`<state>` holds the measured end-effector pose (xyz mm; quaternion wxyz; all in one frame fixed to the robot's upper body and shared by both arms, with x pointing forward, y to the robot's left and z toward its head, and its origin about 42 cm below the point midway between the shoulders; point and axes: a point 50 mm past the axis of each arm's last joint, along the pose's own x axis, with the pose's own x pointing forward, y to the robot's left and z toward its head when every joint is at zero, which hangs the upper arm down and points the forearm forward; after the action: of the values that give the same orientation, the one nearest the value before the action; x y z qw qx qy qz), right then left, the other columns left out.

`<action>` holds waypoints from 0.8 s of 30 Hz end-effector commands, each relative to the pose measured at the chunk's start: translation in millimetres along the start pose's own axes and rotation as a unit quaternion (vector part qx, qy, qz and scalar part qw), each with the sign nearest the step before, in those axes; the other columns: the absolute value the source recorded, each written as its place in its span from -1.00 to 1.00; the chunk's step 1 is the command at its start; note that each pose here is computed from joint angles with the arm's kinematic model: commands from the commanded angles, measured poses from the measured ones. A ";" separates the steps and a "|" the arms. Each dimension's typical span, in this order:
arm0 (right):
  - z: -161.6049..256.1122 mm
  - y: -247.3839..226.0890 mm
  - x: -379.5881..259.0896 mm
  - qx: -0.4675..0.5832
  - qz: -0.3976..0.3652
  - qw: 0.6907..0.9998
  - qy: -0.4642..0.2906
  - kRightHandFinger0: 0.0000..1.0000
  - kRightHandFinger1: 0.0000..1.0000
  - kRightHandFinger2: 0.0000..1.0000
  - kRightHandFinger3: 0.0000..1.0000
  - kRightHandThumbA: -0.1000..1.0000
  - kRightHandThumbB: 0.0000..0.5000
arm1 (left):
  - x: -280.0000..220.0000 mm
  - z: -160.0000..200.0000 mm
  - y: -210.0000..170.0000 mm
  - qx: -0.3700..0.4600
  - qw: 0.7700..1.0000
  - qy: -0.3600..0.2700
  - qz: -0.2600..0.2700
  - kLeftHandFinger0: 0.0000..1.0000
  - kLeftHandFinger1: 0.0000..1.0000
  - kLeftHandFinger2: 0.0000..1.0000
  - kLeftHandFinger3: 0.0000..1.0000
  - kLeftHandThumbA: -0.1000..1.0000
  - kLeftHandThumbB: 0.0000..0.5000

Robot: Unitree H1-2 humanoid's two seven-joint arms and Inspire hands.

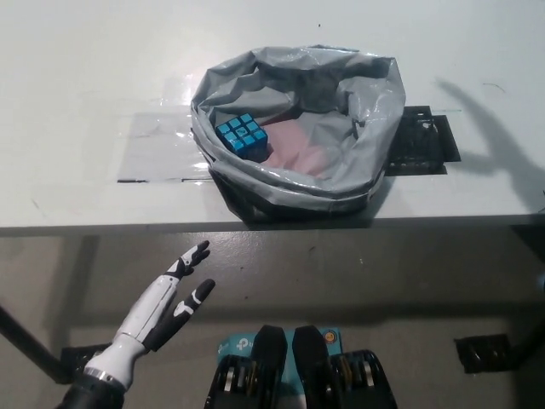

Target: Use the right hand to pick up a rubix's cube and place it into a plastic bag and lift the bag

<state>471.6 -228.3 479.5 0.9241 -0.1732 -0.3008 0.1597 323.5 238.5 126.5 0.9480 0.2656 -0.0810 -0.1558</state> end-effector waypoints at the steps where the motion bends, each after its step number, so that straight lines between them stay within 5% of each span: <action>1: 159.8 -16.3 -210.1 -0.249 -0.167 0.865 -0.402 1.00 1.00 1.00 1.00 1.00 0.75 | 36.6 32.4 47.5 -0.038 0.995 -0.068 0.061 1.00 1.00 1.00 1.00 1.00 0.02; 3: 145.1 -0.2 -236.0 -0.245 -0.174 0.872 -0.387 1.00 1.00 1.00 1.00 1.00 0.73 | 36.2 33.2 48.6 -0.035 0.994 -0.076 0.065 1.00 1.00 1.00 1.00 1.00 -0.03; 8: 115.1 34.9 -270.0 -0.207 -0.203 0.887 -0.359 1.00 1.00 1.00 1.00 1.00 0.91 | 34.5 34.6 48.6 -0.046 0.993 -0.079 0.068 1.00 1.00 1.00 1.00 1.00 0.23; 13: 77.4 80.7 -285.0 -0.143 -0.218 0.919 -0.295 1.00 1.00 1.00 1.00 1.00 0.31 | 27.8 32.3 47.9 -0.050 0.993 -0.079 0.069 1.00 1.00 1.00 1.00 1.00 0.14; 18: 59.7 93.1 -282.5 -0.134 -0.196 0.935 -0.264 1.00 1.00 1.00 1.00 1.00 0.19 | 22.4 29.0 46.6 -0.047 0.994 -0.075 0.066 1.00 1.00 1.00 1.00 1.00 0.11; 22: 41.5 111.2 -281.8 -0.115 -0.212 0.944 -0.223 1.00 1.00 1.00 1.00 1.00 0.53 | 16.1 24.8 43.8 -0.045 0.995 -0.063 0.064 1.00 1.00 1.00 1.00 1.00 0.27; 24: 31.2 118.9 -281.7 -0.098 -0.210 0.952 -0.199 1.00 1.00 1.00 1.00 1.00 0.52 | 12.0 23.4 41.0 -0.048 0.995 -0.059 0.064 1.00 1.00 1.00 1.00 1.00 0.28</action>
<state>278.3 -256.8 278.4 0.9489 -0.1307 -0.2817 0.0555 332.6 245.0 136.5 0.9550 0.2459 -0.0916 -0.1379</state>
